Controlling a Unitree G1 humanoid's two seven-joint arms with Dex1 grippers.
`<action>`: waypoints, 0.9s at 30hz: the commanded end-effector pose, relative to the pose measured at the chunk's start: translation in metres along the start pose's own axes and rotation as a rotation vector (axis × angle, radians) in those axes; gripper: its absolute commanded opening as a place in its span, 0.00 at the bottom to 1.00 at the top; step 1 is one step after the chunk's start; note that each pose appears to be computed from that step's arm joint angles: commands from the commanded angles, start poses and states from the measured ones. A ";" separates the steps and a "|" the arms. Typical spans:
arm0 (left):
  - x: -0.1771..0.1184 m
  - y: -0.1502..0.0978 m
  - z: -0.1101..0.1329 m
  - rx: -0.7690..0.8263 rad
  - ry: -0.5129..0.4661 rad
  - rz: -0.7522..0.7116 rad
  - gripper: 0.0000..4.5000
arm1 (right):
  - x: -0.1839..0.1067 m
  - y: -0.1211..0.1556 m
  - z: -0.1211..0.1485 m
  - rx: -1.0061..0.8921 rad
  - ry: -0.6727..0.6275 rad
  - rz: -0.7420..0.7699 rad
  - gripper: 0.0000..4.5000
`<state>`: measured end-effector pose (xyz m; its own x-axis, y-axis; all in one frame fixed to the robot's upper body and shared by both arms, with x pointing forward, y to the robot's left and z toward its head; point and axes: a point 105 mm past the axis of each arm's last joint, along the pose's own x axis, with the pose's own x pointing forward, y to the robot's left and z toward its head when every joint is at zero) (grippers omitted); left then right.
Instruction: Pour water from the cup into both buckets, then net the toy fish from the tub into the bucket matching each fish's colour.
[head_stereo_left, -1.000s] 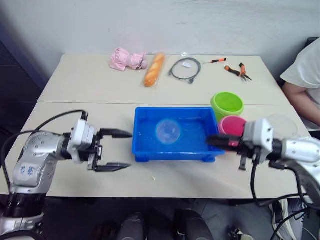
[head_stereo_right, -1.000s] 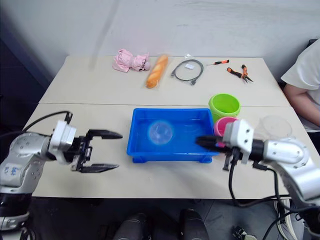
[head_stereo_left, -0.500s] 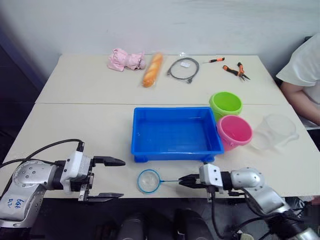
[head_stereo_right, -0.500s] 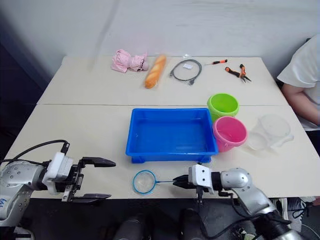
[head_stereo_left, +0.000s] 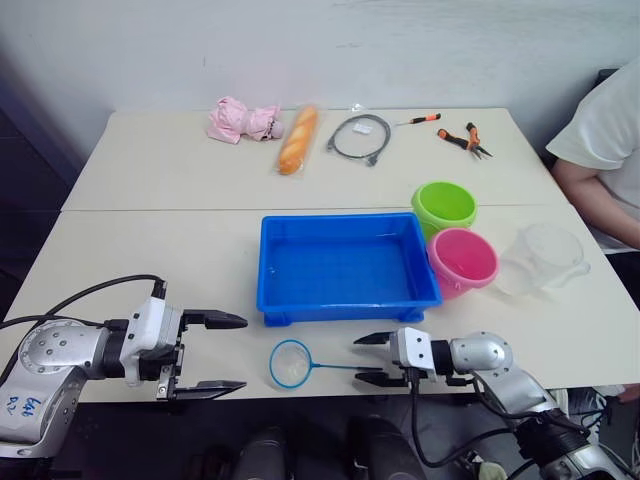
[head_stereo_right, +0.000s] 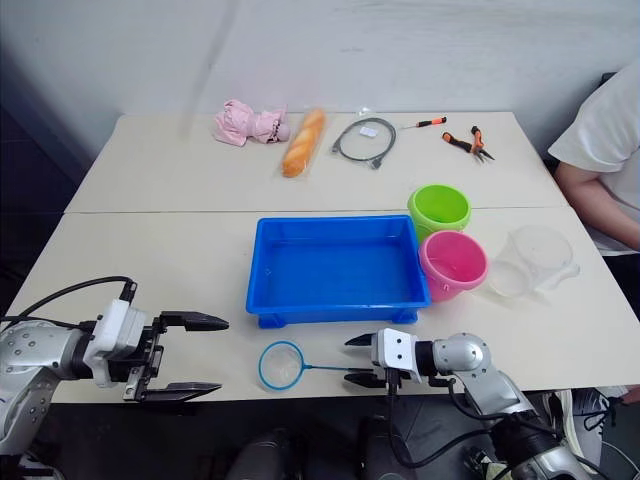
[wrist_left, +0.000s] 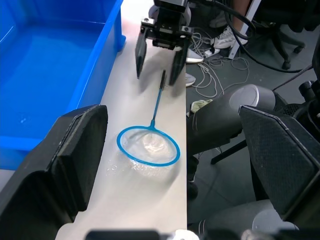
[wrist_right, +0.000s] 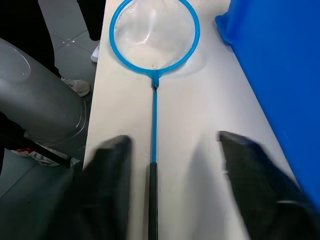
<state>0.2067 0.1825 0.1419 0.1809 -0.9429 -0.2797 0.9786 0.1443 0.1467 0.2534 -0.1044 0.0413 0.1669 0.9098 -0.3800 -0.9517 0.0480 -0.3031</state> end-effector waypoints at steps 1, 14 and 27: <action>-0.013 0.001 0.003 -0.019 0.020 0.026 1.00 | -0.024 -0.002 0.024 -0.023 -0.048 -0.045 0.98; -0.066 0.028 -0.033 0.009 0.178 0.348 1.00 | -0.136 0.005 0.047 -0.014 0.052 -0.228 0.98; -0.110 0.032 -0.069 0.030 0.292 0.584 1.00 | -0.245 0.001 0.033 0.002 0.311 -0.526 0.98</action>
<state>0.2258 0.3110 0.1061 0.6918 -0.5959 -0.4078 0.7213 0.5965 0.3521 0.2018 -0.3099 0.1520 0.6406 0.6154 -0.4593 -0.7623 0.4378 -0.4766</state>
